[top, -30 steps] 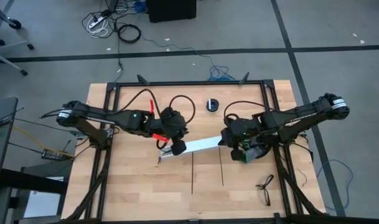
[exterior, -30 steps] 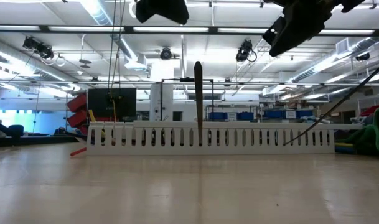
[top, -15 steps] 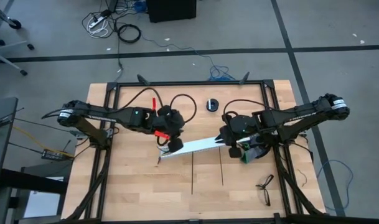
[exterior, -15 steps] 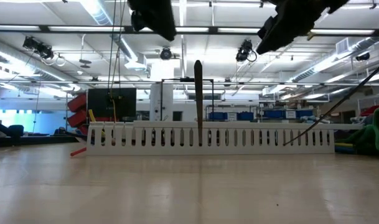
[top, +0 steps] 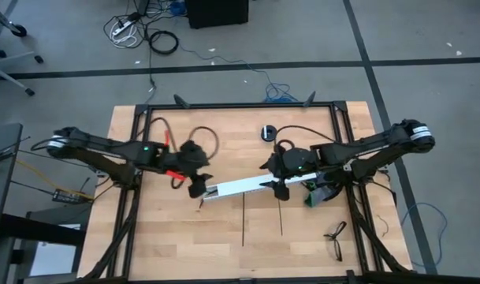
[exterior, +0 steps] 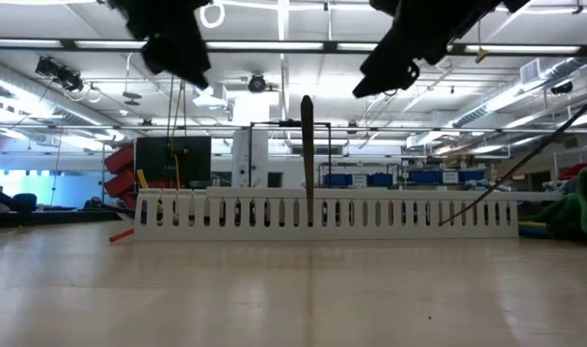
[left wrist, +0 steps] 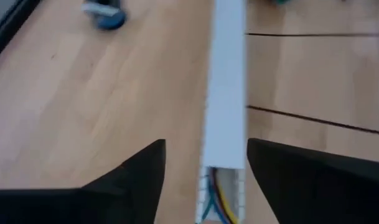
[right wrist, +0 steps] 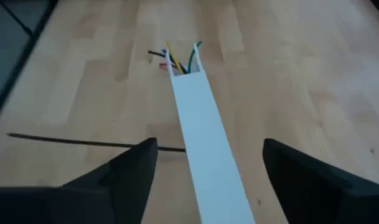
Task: Ziptie cables
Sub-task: Close the white cable duct
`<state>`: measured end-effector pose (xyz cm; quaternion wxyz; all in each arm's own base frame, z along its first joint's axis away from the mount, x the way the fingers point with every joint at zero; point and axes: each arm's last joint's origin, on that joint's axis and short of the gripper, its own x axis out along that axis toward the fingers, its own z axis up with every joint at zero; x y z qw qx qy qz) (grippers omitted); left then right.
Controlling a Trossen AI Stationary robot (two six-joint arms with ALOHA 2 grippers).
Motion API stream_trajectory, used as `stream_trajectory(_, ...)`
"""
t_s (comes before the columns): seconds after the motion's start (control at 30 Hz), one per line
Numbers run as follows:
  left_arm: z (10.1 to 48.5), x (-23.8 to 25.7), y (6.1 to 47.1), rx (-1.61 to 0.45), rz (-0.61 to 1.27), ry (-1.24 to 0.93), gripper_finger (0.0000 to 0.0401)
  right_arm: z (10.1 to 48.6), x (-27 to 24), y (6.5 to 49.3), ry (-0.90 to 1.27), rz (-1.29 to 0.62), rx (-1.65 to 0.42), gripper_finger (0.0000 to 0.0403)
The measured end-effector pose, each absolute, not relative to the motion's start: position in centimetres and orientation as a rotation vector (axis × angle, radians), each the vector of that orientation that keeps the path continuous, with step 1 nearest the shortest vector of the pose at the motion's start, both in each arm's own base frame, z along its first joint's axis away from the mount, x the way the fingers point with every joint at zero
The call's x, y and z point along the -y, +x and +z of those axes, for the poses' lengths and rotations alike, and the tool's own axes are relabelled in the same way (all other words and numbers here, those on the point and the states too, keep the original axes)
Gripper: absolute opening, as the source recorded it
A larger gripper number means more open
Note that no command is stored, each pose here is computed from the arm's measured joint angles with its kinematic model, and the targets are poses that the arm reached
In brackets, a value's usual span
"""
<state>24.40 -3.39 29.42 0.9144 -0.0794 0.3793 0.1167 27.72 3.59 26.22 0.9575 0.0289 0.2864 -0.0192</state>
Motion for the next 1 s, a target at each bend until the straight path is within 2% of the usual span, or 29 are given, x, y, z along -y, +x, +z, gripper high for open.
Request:
stream_trajectory(0.1,27.7,3.5,22.6,-0.702,0.285,-0.220,0.0232,25.5,-3.7,28.4,0.010,-0.024,-0.595,0.0305)
stream_trajectory(0.2,25.5,4.1,21.9,-0.707,0.262,-0.228,0.0242,25.2,-3.7,29.0,0.007,-0.025,-0.600,0.0318)
stream_trajectory(0.47,21.6,5.0,22.4,-0.722,0.258,-0.329,0.0272,22.9,-2.6,31.7,0.069,0.108,-0.707,0.0319)
stream_trajectory(0.67,19.3,5.8,22.3,-0.810,0.220,-0.248,0.0281,21.5,-1.0,33.7,0.119,0.158,-0.756,0.0322)
stream_trajectory(1.0,17.7,6.9,22.6,-0.871,0.132,-0.107,0.0283,19.9,-0.5,35.6,0.133,0.150,-0.813,0.0323)
